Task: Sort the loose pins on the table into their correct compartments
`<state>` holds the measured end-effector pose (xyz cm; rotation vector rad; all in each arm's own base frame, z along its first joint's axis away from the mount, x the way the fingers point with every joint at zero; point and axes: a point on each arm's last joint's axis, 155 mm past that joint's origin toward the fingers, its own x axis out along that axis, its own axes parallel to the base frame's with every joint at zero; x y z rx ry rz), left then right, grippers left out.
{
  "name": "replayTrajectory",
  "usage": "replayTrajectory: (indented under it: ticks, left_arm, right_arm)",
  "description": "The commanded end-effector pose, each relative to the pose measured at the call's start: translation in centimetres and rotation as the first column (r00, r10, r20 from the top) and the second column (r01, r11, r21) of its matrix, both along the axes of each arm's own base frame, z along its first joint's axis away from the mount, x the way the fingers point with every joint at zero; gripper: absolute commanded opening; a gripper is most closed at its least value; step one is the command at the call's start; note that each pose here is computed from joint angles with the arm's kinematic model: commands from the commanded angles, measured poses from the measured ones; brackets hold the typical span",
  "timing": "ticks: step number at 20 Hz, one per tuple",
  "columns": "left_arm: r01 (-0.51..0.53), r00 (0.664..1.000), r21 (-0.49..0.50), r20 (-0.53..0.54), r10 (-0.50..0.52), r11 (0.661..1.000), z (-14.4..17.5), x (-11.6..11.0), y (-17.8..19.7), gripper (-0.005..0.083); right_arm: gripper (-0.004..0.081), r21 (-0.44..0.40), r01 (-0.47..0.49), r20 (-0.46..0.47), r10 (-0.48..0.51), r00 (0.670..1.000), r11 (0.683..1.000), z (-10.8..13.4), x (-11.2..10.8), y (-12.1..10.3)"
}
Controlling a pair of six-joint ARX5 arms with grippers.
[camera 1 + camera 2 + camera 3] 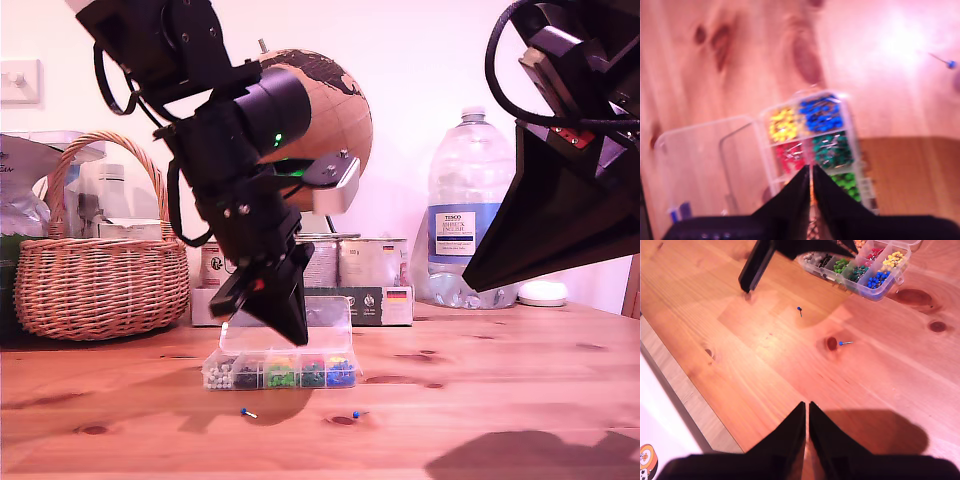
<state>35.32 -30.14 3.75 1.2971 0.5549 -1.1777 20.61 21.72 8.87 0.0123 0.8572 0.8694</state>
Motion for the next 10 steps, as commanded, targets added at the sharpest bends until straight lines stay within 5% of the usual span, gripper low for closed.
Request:
replayTrajectory:
  ticks: [1, 8, 10]
  left_arm:
    - [-0.021, 1.000, -0.037, 0.018, 0.021, 0.999, 2.3, 0.1, -0.7, -0.0022]
    - [-0.262, 0.959, -0.175, -0.158, 0.235, 0.949, 7.7, -4.1, -0.9, -0.0022]
    - [-0.367, 0.918, -0.231, -0.244, 0.312, 0.901, 9.5, -5.3, -0.9, -0.0022]
  right_arm:
    - [-0.0011, -0.006, -0.011, -0.007, 0.011, 1.000, 1.000, -0.7, -0.3, 0.0]
    - [-0.0011, 0.007, -0.007, 0.024, 0.006, 1.000, 1.000, 0.2, 0.3, 0.3]
    - [-0.0010, 0.009, -0.010, 0.033, 0.010, 0.999, 1.000, 0.5, 0.5, 0.4]
